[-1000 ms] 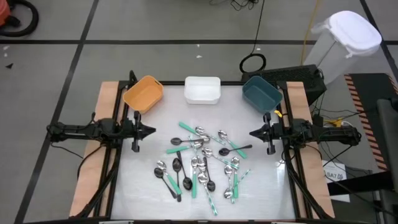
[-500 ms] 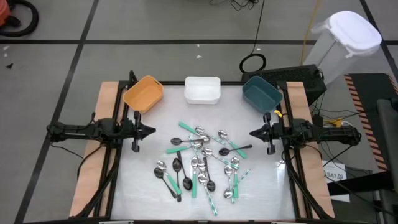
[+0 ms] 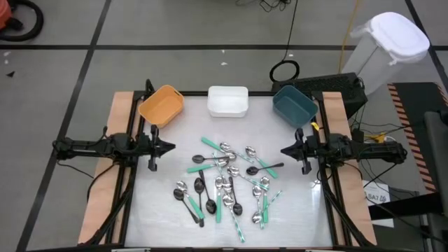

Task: Sort silverware by color (type)
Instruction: Put the blue patterned spoon into the blue bin

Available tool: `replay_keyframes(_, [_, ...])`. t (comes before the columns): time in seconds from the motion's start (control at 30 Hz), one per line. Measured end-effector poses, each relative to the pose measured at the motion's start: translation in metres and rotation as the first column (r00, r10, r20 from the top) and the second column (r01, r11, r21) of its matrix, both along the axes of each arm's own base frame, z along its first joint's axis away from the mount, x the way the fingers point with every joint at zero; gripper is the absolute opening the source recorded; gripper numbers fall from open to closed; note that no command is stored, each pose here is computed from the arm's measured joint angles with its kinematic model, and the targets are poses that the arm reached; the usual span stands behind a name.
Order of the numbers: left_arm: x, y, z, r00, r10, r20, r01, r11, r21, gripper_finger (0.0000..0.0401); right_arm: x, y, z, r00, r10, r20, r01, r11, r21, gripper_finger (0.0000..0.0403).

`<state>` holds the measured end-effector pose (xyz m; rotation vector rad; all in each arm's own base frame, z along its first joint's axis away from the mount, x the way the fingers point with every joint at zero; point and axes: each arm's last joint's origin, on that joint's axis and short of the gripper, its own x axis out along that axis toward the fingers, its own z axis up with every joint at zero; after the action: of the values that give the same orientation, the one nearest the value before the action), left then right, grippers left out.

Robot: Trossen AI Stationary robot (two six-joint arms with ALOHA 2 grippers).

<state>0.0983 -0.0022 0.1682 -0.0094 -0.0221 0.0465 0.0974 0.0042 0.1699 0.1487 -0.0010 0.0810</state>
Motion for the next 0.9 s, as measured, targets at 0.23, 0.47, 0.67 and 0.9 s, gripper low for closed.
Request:
replay_keyframes(0.23, [0.000, 0.000, 0.000, 1.000, 0.000, 0.001, 0.000, 1.000, 0.000, 0.0031, -0.003, 0.001, 0.040, 1.000, 0.030, 0.005, -0.029, 0.998, -0.054, 0.0000])
replay_keyframes(0.47, [0.000, 0.000, 0.002, 1.000, 0.000, 0.021, -0.001, 1.000, 0.003, 0.0031, 0.002, 0.001, 0.098, 0.992, 0.030, -0.125, -0.037, 0.998, -0.055, 0.0000])
replay_keyframes(0.67, [0.000, 0.000, 0.002, 1.000, 0.000, 0.020, -0.001, 1.000, 0.003, 0.0031, 0.016, 0.001, 0.152, 0.971, 0.028, -0.237, -0.039, 0.998, -0.041, 0.0000])
replay_keyframes(0.9, [0.000, 0.000, 0.002, 1.000, 0.000, 0.022, 0.000, 1.000, -0.017, 0.0031, 0.031, 0.002, 0.193, 0.906, 0.025, -0.423, -0.031, 0.999, -0.009, 0.0000])
